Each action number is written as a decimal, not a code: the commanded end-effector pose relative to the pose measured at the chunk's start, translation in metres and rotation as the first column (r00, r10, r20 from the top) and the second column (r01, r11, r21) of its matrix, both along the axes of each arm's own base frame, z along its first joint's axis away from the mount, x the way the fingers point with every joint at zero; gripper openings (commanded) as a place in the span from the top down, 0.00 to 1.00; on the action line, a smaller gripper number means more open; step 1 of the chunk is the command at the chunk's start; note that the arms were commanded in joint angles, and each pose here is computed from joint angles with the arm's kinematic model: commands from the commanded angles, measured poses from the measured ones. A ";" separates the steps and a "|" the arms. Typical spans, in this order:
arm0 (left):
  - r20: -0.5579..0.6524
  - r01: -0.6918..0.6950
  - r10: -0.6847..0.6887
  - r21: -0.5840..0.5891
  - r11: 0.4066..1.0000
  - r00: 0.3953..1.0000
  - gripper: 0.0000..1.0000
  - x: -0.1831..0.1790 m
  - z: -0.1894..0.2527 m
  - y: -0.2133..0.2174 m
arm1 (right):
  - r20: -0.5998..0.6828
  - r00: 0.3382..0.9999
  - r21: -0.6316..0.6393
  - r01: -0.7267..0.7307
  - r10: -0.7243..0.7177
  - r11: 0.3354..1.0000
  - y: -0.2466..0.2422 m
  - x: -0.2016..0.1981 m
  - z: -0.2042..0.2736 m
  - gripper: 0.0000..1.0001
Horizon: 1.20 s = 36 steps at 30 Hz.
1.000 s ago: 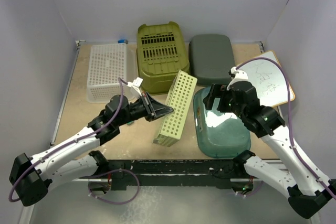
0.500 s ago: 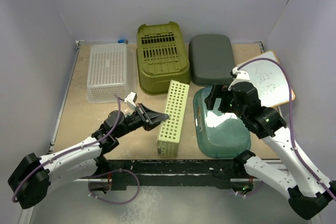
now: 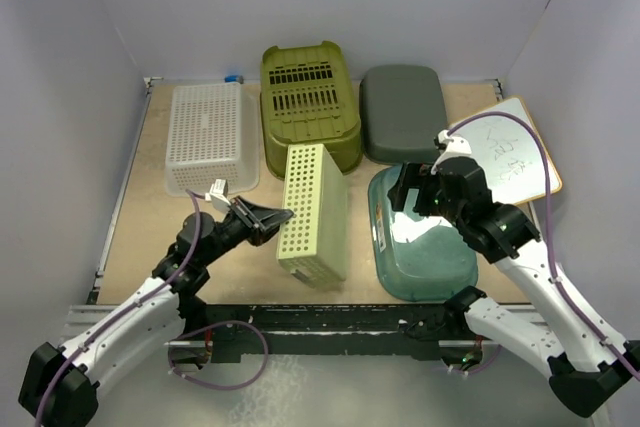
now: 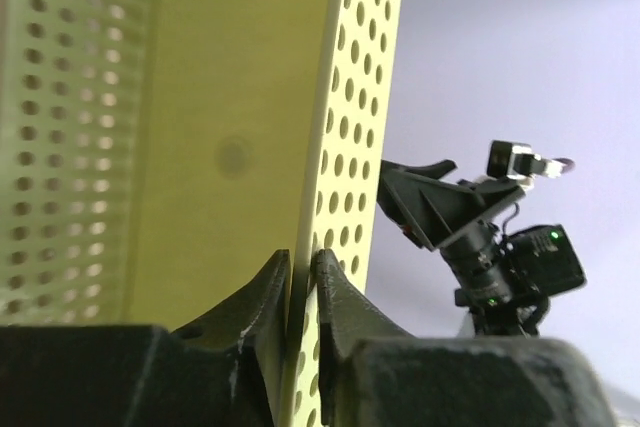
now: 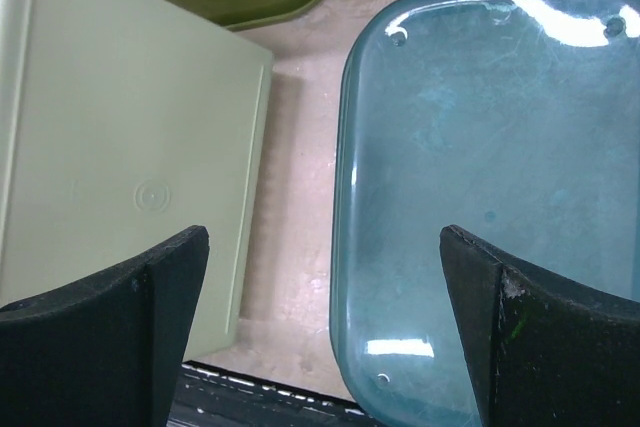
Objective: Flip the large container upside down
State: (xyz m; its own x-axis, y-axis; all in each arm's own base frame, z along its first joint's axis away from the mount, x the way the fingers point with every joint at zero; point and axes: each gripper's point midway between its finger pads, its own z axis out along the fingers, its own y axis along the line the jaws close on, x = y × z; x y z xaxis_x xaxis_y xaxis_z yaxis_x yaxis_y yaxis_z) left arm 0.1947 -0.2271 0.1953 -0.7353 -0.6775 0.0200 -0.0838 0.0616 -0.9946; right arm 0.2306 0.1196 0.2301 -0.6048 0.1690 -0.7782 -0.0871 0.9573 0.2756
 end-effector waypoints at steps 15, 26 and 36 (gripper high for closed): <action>-0.147 0.091 0.079 0.872 0.481 0.986 0.23 0.010 -0.051 0.089 | -0.009 1.000 0.002 -0.018 0.018 1.000 0.008 0.009 -0.016 0.00; 0.303 -0.359 0.285 0.918 0.170 0.910 0.14 0.105 0.070 0.137 | -0.035 0.998 -0.050 0.044 -0.046 0.998 0.003 0.022 -0.041 0.00; 0.527 -0.555 0.322 0.832 -0.004 0.787 0.12 0.164 0.098 0.143 | 0.009 0.984 -0.052 0.179 -0.179 0.982 -0.005 0.045 -0.050 0.00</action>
State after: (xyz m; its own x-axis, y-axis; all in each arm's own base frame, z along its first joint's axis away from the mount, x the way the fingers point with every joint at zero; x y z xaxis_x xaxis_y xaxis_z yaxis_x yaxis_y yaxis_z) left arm 0.3309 -0.0913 0.2681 -0.3285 -0.3043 -0.8942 -0.3296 0.9241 -0.1934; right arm 0.2542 0.1189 0.1656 -0.6663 0.1604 -0.7283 0.0229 0.9805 0.1950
